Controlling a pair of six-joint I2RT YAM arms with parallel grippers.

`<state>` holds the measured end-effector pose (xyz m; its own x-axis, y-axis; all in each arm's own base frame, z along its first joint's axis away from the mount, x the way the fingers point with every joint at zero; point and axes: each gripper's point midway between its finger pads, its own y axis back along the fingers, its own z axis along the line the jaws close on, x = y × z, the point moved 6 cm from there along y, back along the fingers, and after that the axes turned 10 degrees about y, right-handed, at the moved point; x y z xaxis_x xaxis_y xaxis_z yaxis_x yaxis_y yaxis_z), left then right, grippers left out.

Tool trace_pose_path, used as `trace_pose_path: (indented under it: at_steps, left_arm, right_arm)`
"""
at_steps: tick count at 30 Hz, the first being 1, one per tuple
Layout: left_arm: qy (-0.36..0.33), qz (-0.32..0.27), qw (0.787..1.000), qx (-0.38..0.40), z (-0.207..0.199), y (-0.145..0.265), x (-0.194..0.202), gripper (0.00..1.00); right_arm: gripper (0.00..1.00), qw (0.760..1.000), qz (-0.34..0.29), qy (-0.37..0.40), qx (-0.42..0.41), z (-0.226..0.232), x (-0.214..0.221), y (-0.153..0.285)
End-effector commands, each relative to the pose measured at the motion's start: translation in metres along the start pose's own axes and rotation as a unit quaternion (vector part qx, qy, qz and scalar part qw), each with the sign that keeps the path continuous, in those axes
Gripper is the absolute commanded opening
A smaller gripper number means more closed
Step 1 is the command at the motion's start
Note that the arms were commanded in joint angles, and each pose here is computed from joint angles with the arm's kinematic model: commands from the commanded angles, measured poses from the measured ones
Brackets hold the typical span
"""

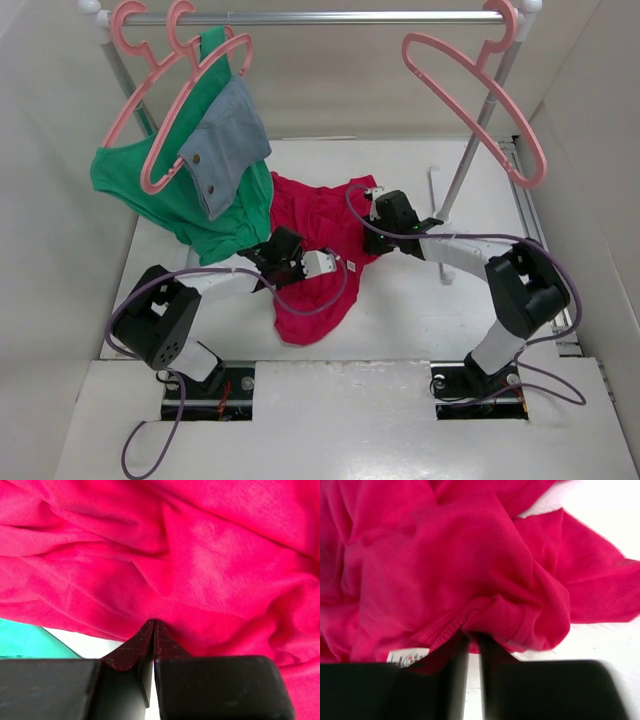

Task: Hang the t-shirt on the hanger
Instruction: Move the tshirt to the center of the board

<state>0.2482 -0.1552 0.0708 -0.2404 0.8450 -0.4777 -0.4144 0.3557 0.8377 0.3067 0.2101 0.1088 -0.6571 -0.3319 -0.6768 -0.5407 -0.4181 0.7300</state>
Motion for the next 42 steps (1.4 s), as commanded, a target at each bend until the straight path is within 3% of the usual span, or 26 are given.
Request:
trace_pose_path:
  at_steps: [1, 3, 7, 10, 11, 12, 14, 15, 16, 18, 19, 25, 31, 32, 33, 36, 37, 41, 42]
  left_arm:
    - [0.0, 0.02, 0.999, 0.036, -0.016, 0.006, 0.016, 0.0]
    - [-0.01, 0.019, 0.999, 0.038, -0.02, 0.01, 0.019, 0.0]
    - [0.008, 0.011, 1.0, 0.014, -0.019, 0.018, 0.015, 0.0]
    - [0.086, -0.013, 0.996, -0.005, -0.003, 0.025, -0.004, 0.28]
    - [0.108, -0.046, 0.993, -0.003, 0.011, 0.031, -0.027, 0.4]
    - [0.134, -0.053, 0.99, -0.001, 0.02, 0.028, -0.035, 0.57]
    - [0.189, -0.102, 0.977, -0.008, 0.048, 0.036, -0.069, 0.73]
    - [0.196, -0.116, 0.974, -0.014, 0.056, 0.036, -0.081, 0.8]
    - [0.196, -0.111, 0.974, -0.011, 0.062, 0.024, -0.086, 0.95]
    - [0.2, -0.126, 0.971, -0.036, 0.084, 0.023, -0.11, 1.0]
    - [0.204, -0.104, 0.973, -0.041, 0.09, 0.003, -0.109, 1.0]
    - [0.224, -0.041, 0.97, -0.088, 0.133, -0.037, -0.105, 1.0]
    - [0.231, -0.003, 0.971, -0.063, 0.123, -0.058, -0.091, 0.98]
    - [0.228, 0.012, 0.973, -0.041, 0.112, -0.063, -0.088, 0.93]
    - [0.224, 0.015, 0.974, -0.033, 0.11, -0.063, -0.087, 0.63]
    - [0.22, 0.039, 0.975, -0.016, 0.094, -0.065, -0.067, 0.06]
    - [0.214, 0.038, 0.976, -0.017, 0.091, -0.058, -0.065, 0.0]
    - [0.181, 0.059, 0.982, -0.013, 0.071, -0.033, -0.03, 0.0]
    - [0.17, 0.086, 0.982, -0.007, 0.057, -0.029, -0.007, 0.0]
  right_arm:
    - [0.15, 0.998, -0.05, -0.022, -0.02, 0.002, -0.03, -0.002]
    - [0.02, 0.998, -0.044, -0.038, -0.018, -0.007, -0.022, -0.007]
    - [0.0, 0.997, -0.038, -0.069, 0.003, -0.024, 0.008, 0.009]
    - [0.0, 0.995, -0.031, -0.098, 0.018, -0.034, 0.04, 0.029]
    - [0.0, 0.995, -0.029, -0.099, 0.018, -0.033, 0.046, 0.033]
    - [0.0, 0.994, -0.028, -0.104, 0.023, -0.036, 0.056, 0.038]
    - [0.0, 0.994, -0.026, -0.108, 0.017, -0.036, 0.063, 0.041]
    - [0.0, 0.994, -0.026, -0.108, 0.017, -0.036, 0.063, 0.041]
    - [0.0, 0.993, -0.026, -0.112, 0.02, -0.039, 0.066, 0.043]
    - [0.0, 0.993, -0.028, -0.117, 0.021, -0.042, 0.067, 0.045]
    - [0.0, 0.992, -0.025, -0.123, 0.027, -0.046, 0.071, 0.046]
    - [0.0, 0.992, -0.034, -0.118, 0.033, -0.053, 0.075, 0.058]
    - [0.0, 0.994, -0.035, -0.099, 0.042, -0.057, 0.073, 0.067]
    - [0.0, 0.994, -0.035, -0.099, 0.042, -0.057, 0.073, 0.067]
    - [0.0, 0.994, -0.04, -0.092, 0.042, -0.058, 0.068, 0.068]
    - [0.0, 0.994, -0.035, -0.091, 0.052, -0.067, 0.07, 0.068]
    - [0.0, 0.993, -0.03, -0.096, 0.056, -0.073, 0.072, 0.067]
    - [0.0, 0.994, -0.029, -0.084, 0.071, -0.093, 0.066, 0.066]
    - [0.0, 0.994, -0.025, -0.077, 0.071, -0.094, 0.064, 0.065]
